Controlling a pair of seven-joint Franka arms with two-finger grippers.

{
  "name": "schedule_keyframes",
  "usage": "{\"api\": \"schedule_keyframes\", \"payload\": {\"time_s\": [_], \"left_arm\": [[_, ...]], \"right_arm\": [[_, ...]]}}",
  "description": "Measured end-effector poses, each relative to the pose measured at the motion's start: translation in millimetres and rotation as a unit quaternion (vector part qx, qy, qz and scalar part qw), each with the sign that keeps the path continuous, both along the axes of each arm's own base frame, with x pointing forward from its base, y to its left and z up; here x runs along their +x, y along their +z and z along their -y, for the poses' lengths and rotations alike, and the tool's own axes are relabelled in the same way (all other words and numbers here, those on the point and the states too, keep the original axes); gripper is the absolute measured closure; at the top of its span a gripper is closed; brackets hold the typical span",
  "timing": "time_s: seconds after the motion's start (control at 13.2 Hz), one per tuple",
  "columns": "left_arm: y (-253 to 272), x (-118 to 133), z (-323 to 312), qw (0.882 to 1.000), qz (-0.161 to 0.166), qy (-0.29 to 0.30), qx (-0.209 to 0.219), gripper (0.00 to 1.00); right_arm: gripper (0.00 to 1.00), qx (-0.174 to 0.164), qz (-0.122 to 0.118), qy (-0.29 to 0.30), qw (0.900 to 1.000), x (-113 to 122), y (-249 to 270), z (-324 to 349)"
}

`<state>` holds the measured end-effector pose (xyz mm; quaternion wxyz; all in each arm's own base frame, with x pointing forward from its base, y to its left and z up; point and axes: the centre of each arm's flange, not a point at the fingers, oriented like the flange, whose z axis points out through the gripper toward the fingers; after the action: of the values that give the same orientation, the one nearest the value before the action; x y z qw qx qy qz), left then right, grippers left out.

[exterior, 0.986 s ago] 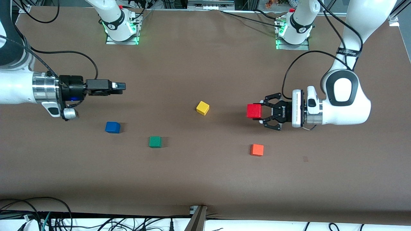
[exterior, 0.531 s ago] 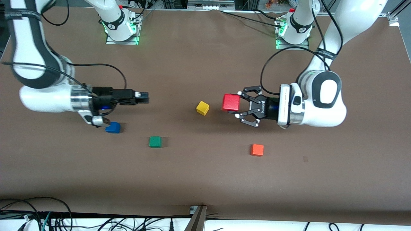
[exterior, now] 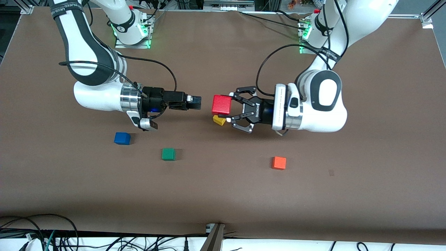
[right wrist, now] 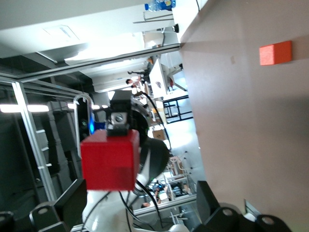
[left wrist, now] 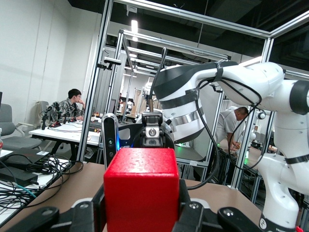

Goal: Pass red block to right arm, stack on blue
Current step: 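Grasp the red cube with the right gripper from the left gripper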

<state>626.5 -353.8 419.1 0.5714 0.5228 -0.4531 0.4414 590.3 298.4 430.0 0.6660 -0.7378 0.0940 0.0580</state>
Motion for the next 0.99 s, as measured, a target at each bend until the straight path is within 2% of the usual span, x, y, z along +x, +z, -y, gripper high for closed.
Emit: {"api": "schedule_keyframes", "payload": {"time_s": [0.38, 0.68, 0.76, 0.83, 0.99], "left_arm": [[-2, -9, 22, 1.0, -0.007, 0.012, 0.006, 0.44], [-5, -13, 30, 1.0, -0.008, 0.014, 0.013, 0.44], [-5, -13, 31, 1.0, -0.009, 0.014, 0.014, 0.44], [-6, -13, 31, 1.0, -0.009, 0.015, 0.014, 0.44], [-6, -12, 30, 1.0, -0.01, 0.02, 0.015, 0.44]], "right_arm": [[0.0, 0.022, -0.013, -0.018, 1.0, 1, 16, -3], [0.0, 0.008, -0.011, -0.028, 1.0, -5, 20, -22], [0.05, 0.002, -0.009, -0.032, 0.999, -8, 20, -30], [0.06, -0.001, -0.008, -0.032, 0.999, -10, 19, -35], [0.3, -0.003, -0.011, -0.033, 0.999, -10, 15, -35]]}}
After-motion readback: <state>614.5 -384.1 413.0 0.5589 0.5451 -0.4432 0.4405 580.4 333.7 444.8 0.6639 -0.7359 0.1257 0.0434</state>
